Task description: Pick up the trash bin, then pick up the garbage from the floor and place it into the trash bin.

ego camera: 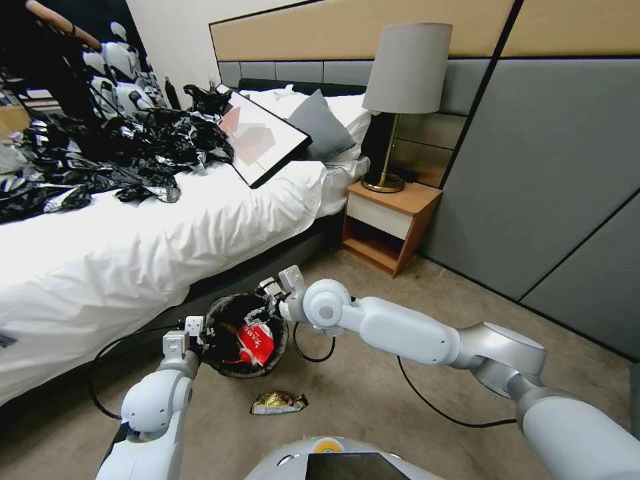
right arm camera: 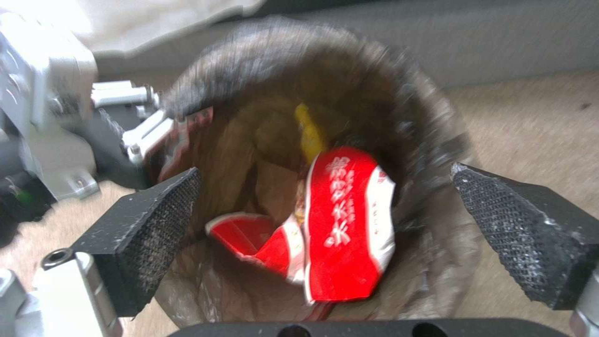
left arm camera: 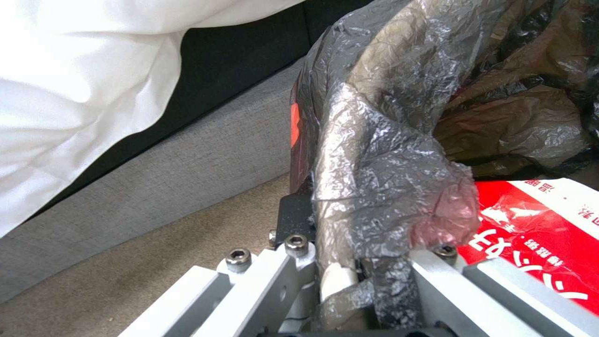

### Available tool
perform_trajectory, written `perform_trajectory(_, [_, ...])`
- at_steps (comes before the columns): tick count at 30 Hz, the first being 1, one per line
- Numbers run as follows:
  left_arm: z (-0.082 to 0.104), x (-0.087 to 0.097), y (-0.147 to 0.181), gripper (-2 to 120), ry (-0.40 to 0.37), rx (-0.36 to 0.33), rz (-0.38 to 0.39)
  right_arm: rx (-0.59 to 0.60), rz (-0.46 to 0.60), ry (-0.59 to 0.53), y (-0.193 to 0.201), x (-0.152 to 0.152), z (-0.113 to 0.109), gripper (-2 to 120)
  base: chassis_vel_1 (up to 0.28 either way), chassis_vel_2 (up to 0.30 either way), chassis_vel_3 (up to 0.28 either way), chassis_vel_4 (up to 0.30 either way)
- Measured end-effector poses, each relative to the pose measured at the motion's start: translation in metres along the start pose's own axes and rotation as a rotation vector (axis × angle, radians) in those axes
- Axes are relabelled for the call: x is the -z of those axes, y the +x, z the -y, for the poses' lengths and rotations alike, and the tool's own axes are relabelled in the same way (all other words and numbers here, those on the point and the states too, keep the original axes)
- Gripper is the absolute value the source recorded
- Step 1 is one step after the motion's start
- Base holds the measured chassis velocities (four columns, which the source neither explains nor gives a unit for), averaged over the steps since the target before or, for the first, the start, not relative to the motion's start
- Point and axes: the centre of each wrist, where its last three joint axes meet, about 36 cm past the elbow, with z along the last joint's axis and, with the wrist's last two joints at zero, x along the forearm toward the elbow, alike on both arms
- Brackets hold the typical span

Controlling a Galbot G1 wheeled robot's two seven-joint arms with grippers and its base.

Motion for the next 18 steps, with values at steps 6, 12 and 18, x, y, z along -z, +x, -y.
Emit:
perform_trajectory(6, [-0.002,0.003,0.004,0,0.029,-0.012,0.011,-0.133,0.142,0.048,0.023,0.014,0.031,100,0.0,0.0,0.0,0.0])
perform_trajectory(12, [-0.01,0.009,0.013,0,0.028,0.0,0.035,-0.425,0.416,0.091,0.066,0.007,0.107,100,0.0,0.0,0.0,0.0])
perform_trajectory(18, [-0.011,0.014,0.017,0,0.021,-0.003,0.051,-0.746,0.633,0.156,0.105,-0.06,0.19,100,0.0,0.0,0.0,0.0])
